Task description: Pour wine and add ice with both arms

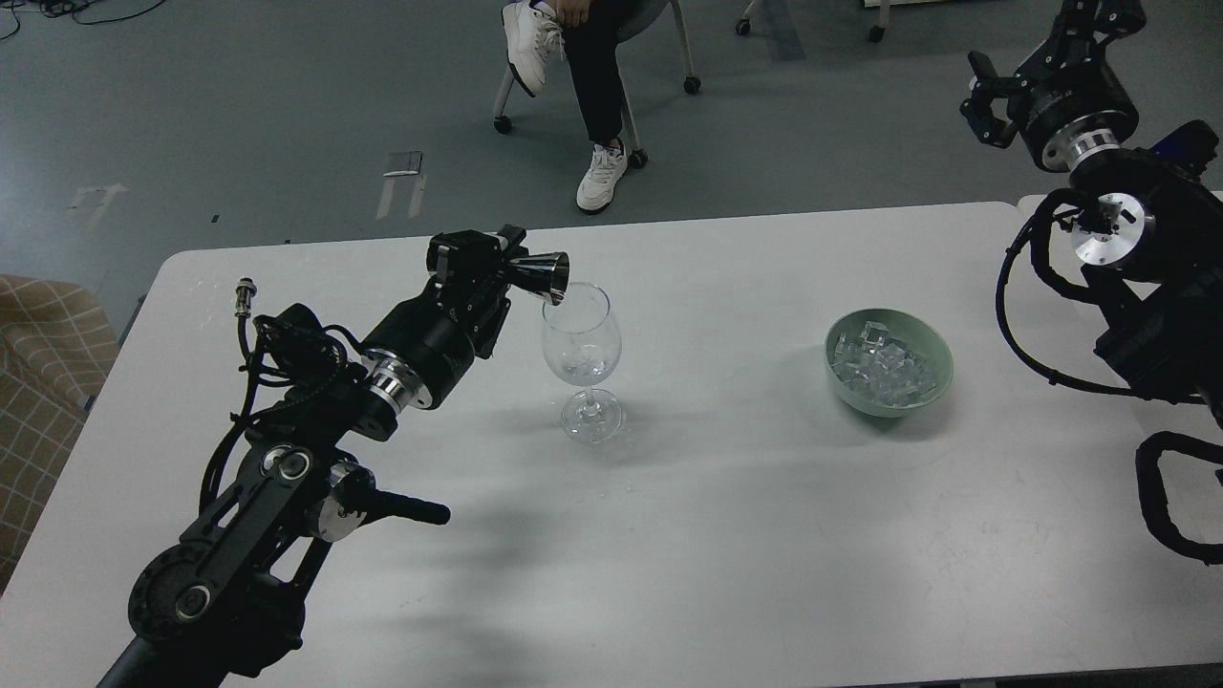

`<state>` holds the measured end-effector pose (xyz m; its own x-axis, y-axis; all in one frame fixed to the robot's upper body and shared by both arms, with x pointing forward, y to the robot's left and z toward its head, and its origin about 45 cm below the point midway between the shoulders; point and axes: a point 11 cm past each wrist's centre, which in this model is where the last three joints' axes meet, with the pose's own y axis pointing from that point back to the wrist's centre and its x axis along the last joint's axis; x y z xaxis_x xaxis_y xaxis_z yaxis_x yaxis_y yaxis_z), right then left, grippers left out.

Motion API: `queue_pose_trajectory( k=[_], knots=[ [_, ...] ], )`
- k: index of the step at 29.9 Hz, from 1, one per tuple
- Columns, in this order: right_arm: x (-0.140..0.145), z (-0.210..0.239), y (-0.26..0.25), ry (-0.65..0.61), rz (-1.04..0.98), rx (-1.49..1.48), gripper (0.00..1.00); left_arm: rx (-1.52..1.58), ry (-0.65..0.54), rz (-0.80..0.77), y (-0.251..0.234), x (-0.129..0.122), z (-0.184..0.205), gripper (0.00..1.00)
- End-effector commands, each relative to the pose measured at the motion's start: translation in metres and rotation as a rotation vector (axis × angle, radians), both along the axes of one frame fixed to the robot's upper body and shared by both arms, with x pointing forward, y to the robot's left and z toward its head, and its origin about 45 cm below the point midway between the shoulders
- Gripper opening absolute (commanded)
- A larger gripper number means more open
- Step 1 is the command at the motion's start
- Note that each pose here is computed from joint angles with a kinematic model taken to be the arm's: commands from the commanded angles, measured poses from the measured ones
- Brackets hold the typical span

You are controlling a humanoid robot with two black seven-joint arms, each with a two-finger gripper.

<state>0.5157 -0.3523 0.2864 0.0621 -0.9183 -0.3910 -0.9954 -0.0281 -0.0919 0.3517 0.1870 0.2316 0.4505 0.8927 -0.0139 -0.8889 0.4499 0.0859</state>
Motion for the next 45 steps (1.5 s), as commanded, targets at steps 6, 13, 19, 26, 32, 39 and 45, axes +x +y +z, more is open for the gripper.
queue_pose_trajectory(
  k=[6, 13, 19, 26, 32, 39, 45],
  knots=[
    [-0.001, 0.003, -0.005, -0.005, -0.006, -0.005, 1.0, 0.067, -0.005, -0.014, 0.004, 0.003, 0.004, 0.12],
    [-0.002, 0.003, -0.009, -0.005, -0.011, -0.011, 1.0, 0.062, -0.027, -0.025, 0.0, 0.001, 0.011, 0.12],
    [-0.001, 0.005, -0.01, -0.006, -0.012, -0.012, 1.0, 0.056, -0.029, -0.028, -0.001, 0.0, 0.012, 0.12],
    [-0.003, 0.005, -0.016, -0.007, -0.023, -0.018, 1.0, 0.033, -0.021, -0.021, -0.001, -0.002, 0.009, 0.12],
    [-0.006, 0.006, -0.018, -0.012, -0.016, -0.025, 1.0, 0.005, -0.006, -0.013, 0.0, -0.004, 0.006, 0.13],
    [-0.005, 0.007, -0.016, -0.015, -0.011, -0.023, 1.0, -0.086, 0.035, 0.004, 0.005, -0.004, 0.006, 0.13],
    [-0.006, 0.005, -0.016, -0.014, -0.01, -0.023, 1.0, -0.217, 0.055, 0.047, 0.018, 0.002, 0.016, 0.13]
  ],
)
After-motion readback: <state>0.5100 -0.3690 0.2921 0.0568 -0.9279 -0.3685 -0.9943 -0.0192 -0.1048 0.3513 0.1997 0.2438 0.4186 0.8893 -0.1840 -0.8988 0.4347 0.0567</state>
